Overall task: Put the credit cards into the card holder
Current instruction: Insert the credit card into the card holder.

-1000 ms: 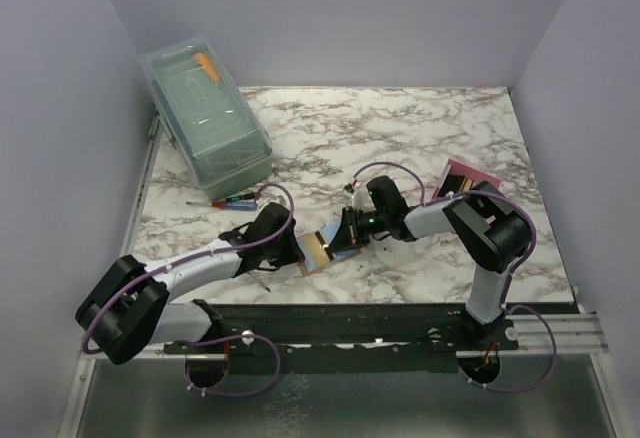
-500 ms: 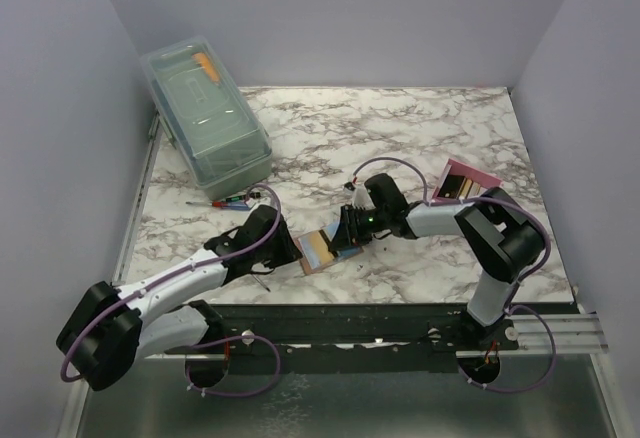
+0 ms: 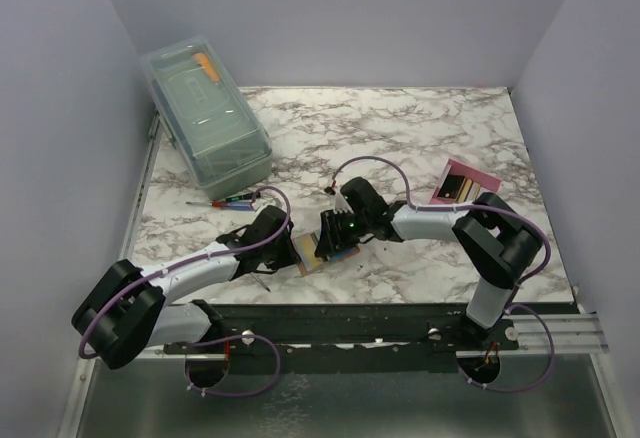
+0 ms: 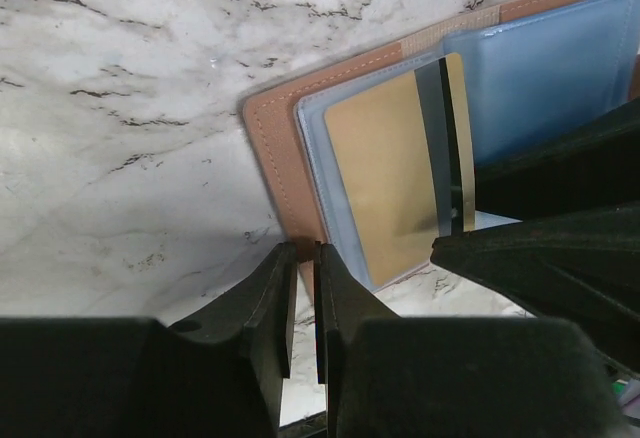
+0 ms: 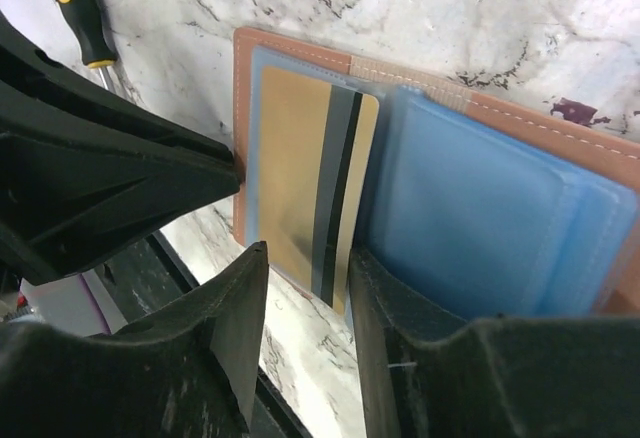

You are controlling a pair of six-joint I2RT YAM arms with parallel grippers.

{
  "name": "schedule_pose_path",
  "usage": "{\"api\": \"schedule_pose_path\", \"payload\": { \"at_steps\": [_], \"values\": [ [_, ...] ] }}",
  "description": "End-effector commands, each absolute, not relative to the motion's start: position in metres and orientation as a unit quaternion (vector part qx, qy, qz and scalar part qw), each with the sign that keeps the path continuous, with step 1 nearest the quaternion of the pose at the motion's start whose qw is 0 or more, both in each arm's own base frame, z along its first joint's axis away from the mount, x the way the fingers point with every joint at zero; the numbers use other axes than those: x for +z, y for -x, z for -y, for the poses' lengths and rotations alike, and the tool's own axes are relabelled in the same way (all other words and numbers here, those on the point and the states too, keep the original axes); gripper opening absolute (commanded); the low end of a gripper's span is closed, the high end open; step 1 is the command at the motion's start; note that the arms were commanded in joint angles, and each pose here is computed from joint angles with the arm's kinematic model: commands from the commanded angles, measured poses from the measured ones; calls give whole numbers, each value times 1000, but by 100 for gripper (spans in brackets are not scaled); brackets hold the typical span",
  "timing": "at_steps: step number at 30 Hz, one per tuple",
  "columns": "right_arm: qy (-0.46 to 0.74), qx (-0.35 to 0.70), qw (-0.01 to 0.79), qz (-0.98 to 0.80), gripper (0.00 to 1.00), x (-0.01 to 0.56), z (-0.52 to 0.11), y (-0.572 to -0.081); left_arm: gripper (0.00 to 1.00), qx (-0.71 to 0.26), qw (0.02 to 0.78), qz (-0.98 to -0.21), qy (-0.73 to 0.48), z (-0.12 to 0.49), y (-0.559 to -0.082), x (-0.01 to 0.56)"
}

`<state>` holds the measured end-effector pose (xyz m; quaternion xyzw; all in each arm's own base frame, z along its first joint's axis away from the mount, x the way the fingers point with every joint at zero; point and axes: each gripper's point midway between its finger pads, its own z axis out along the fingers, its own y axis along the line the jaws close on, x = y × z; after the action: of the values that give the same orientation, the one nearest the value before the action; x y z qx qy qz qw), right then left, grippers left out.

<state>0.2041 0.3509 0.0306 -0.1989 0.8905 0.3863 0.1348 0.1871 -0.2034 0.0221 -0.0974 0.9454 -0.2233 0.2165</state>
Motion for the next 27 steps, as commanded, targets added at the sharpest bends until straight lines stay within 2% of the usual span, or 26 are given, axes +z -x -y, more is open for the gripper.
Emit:
{"api": "schedule_pose_path", "payload": {
  "at_steps": [1, 6, 18, 27],
  "values": [
    [188, 311, 146, -920, 45, 17, -330, -210, 18, -220, 219, -947, 86, 204, -189, 20],
    [191, 283, 162, -926, 55, 26, -318, -212, 18, -223, 222, -945, 88, 201, -186, 21],
    [211, 314, 146, -914, 55, 23, -360, -192, 16, -228, 224, -944, 80, 210, -194, 22],
    [185, 290, 165, -924, 59, 21, -345, -197, 15, -247, 230, -939, 68, 216, -196, 34]
  ]
}}
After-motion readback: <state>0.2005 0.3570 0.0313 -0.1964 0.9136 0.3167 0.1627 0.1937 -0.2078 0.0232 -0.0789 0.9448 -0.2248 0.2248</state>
